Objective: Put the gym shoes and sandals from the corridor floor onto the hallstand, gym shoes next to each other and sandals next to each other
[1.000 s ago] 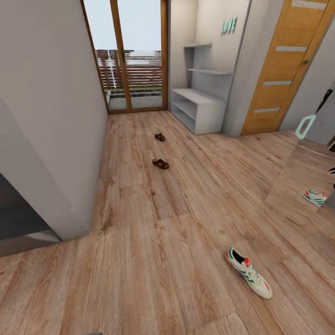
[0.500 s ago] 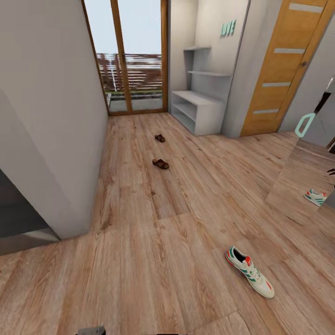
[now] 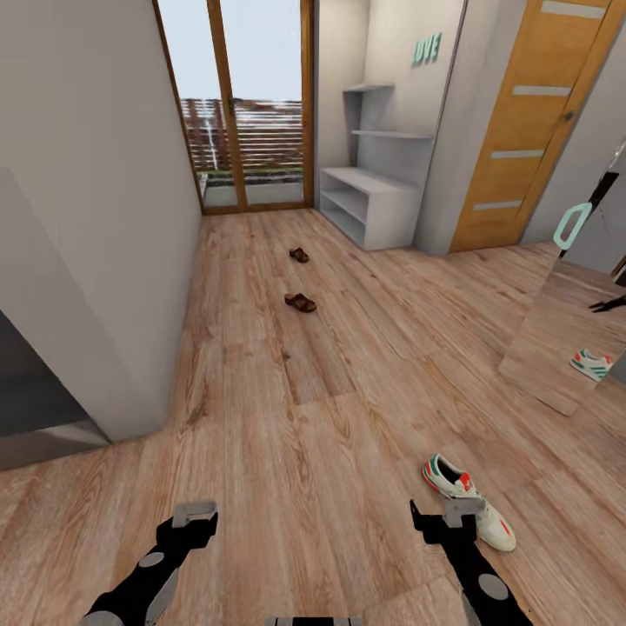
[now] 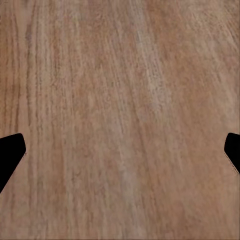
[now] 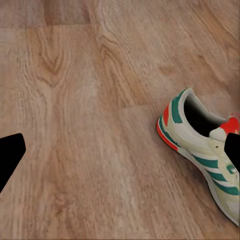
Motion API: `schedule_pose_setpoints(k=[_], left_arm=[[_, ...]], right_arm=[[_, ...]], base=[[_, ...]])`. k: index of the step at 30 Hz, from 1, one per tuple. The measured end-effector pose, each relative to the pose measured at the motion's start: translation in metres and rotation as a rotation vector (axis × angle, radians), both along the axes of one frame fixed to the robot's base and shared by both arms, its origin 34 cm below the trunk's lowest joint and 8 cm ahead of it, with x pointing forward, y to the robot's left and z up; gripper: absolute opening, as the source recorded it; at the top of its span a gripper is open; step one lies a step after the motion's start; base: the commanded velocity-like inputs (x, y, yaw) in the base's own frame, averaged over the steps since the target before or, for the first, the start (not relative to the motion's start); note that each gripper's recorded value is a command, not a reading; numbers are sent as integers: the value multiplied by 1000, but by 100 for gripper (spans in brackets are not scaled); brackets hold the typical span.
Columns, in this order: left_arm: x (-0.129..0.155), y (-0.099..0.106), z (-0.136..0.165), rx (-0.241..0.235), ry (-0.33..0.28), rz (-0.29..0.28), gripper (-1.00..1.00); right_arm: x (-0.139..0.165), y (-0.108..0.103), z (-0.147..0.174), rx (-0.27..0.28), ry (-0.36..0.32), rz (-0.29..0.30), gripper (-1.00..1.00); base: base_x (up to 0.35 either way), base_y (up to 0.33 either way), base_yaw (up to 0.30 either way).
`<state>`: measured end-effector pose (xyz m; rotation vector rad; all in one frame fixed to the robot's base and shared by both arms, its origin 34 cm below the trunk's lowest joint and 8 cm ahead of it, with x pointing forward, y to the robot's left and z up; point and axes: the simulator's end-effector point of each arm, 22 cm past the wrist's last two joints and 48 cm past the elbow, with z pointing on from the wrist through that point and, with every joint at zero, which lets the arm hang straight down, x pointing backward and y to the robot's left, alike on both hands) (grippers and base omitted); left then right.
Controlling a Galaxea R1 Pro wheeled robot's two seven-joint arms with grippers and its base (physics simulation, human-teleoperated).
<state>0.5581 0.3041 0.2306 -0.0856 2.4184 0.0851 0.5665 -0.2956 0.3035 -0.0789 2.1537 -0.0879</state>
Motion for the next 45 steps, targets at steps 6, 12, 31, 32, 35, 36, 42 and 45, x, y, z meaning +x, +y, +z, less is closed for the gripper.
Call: schedule_pose_setpoints(k=[6,12,31,32,35,36,42,45], left_arm=[[5,2,3,3,-6,-1,100],[9,-1,7,3,-43,-7,100],[18,-3,16,9,-109,-14,100],[18,-3,16,8,-109,-14,100],[17,-3,16,8,-109,-14,100],[17,-3,16,8,-109,-14,100],[17,-3,16,9,-109,-14,100],[18,-2,16,9,-110,-13,100]], right_arm=[[20,-4,2,-2,51,-13,100],[15,-5,-8,-1,92,-18,100],[8,-2,-17,-2,122,-9,100],[8,-2,-17,-2,122,-9,100],[8,-2,-17,-2,122,-8,100],[8,-2,-17,-2,122,-8,100],[8,-1,-17,-1,122,-7,100],[8,-1,-18,-1,122,-8,100]], base=[[0,0,0],[0,0,0],[264,0,0],[334,0,0],[334,0,0],[334,0,0],[334,0,0],[334,0,0]])
